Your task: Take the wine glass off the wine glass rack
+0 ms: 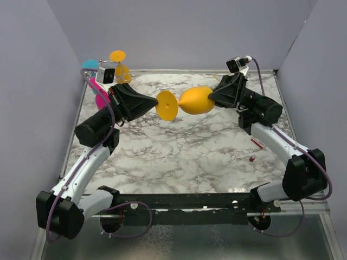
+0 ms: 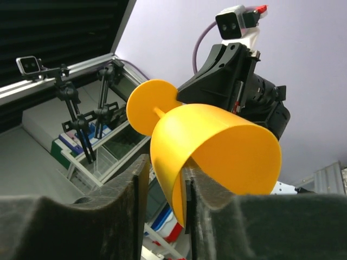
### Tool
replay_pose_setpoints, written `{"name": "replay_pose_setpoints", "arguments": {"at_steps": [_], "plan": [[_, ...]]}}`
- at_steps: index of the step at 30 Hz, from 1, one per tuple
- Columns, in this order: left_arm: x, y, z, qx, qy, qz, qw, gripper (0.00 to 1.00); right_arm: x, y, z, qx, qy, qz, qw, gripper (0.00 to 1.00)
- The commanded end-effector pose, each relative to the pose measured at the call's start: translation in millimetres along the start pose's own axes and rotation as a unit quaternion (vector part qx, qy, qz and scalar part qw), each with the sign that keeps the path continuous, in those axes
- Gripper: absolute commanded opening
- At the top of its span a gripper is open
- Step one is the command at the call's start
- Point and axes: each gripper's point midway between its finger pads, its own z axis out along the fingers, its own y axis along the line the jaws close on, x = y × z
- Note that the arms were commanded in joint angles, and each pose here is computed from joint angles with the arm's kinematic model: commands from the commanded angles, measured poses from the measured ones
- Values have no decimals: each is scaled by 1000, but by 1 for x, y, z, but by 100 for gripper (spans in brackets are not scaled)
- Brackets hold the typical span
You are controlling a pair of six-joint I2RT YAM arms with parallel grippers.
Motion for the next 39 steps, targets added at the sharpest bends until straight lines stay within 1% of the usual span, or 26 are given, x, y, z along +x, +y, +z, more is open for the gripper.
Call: {"name": "replay_pose_setpoints", "arguments": {"at_steps": [1,3,4,5,6,7,9,11,12,15,18,22,25,27,28,29,30,31,32,34,35,36,39], "plan": [[1,-14,0,30,-5,18,999,0,16,35,-6,-92,13,-52,994,24],[2,-8,-2,24,-5,17,1000,0,15,34,-7,-94,10,-47,994,10],[2,-6,-3,21,-6,19,1000,0,15,33,-7,-95,9,-45,994,5],[3,-1,-4,17,-8,24,1000,0,15,32,-8,-96,8,-47,994,2],[3,3,-6,11,-11,27,1000,4,15,32,-8,-97,8,-49,994,1],[3,7,-8,4,-15,32,999,12,15,31,-8,-97,8,-49,994,1],[4,17,-12,-16,-22,41,999,45,15,29,-9,-95,6,-46,994,1],[6,27,-15,-40,-21,56,997,74,17,26,-10,-91,6,-43,995,1],[6,34,-17,-54,-16,62,996,83,17,25,-11,-89,7,-43,995,1],[9,50,-24,-86,-2,69,994,99,22,20,-12,-78,19,-56,995,1],[6,69,-42,-130,-5,68,989,100,22,14,-18,-61,23,-75,995,1],[-8,97,-82,-219,-23,76,972,100,19,-8,-31,-9,26,-97,995,1],[-8,120,-100,-280,-16,69,957,100,13,-41,-48,64,19,-99,993,1],[-8,134,-110,-318,-14,70,945,100,9,-59,-57,117,21,-113,986,1],[-9,142,-117,-345,-15,71,936,100,5,-69,-60,146,21,-122,981,1],[-12,153,-127,-390,-16,75,918,100,0,-77,-63,175,21,-143,974,1],[-17,162,-139,-440,-19,91,893,100,-7,-88,-67,214,16,-154,964,1],[-23,165,-152,-489,-17,115,865,100,-15,-97,-71,258,11,-178,950,1],[-31,166,-164,-532,-18,144,834,100,-26,-103,-76,302,1,-208,930,1],[-45,157,-178,-585,-17,198,787,100,-48,-112,-92,386,-16,-261,885,1],[-49,154,-184,-602,-16,215,769,100,-57,-118,-101,422,-16,-282,861,1],[-50,152,-188,-612,-11,230,756,100,-65,-123,-110,454,-16,-288,843,1],[-55,149,-195,-629,1,262,732,100,-73,-152,-129,518,22,-262,814,1]]}}
